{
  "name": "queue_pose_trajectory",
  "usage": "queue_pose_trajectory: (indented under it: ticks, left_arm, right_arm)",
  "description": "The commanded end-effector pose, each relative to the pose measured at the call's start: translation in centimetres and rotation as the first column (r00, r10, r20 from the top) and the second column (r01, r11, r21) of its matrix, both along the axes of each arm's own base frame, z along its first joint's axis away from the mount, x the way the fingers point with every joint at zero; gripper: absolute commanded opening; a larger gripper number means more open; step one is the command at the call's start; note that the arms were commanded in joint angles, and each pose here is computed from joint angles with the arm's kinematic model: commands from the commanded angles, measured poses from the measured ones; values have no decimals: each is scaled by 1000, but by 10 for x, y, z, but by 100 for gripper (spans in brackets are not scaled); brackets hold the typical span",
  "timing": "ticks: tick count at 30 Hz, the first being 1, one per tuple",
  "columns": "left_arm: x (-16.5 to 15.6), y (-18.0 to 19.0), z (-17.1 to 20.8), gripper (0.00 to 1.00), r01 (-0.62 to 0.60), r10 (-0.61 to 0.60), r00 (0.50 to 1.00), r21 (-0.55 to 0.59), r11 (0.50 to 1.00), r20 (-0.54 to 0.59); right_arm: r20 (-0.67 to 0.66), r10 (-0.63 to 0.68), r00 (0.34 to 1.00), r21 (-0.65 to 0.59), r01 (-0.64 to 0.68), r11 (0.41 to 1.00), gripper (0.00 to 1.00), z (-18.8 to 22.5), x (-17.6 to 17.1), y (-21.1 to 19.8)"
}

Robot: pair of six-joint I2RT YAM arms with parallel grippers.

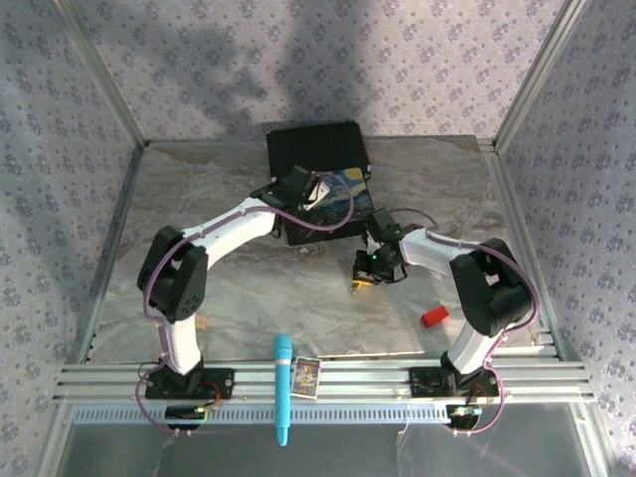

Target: Unlock the padlock with the key

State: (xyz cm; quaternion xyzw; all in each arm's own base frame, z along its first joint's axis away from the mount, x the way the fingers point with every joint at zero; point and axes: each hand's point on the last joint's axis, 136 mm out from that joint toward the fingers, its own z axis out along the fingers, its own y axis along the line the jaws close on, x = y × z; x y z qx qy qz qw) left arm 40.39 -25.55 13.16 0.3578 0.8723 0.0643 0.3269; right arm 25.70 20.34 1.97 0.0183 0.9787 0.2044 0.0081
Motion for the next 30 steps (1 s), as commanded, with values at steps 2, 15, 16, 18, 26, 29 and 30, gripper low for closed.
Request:
queue_pose_trajectory:
  ticks: [2,15,16,18,26,29,30]
  left_arm:
    - [-11,0,41,92,-43,49,999,-223,974,22]
    - [-29,31,50,93,-121,142,988,-260,958,61]
    - [-29,34,56,94,-127,154,985,-285,950,72]
    - [-31,37,67,98,-126,162,983,-330,935,84]
    - [-34,71,101,100,-215,303,942,-431,877,146]
    - [-31,103,108,100,-293,421,895,-515,805,149]
    - [-31,115,109,100,-322,463,874,-537,780,149]
  right_arm:
    - [-292,36,956,-294,-126,948,25,-24,-75,-69]
    - [-127,81,989,-367,-122,922,53,9,-38,-66]
    - [-107,79,991,-344,-112,932,57,12,-35,-62]
    - [-71,89,994,-282,-105,954,61,19,-31,-51]
    - [161,81,984,-289,-31,957,99,57,2,-53]
    - [312,65,948,-366,57,929,99,86,24,-72]
    - [375,70,924,-406,96,909,99,98,33,-82]
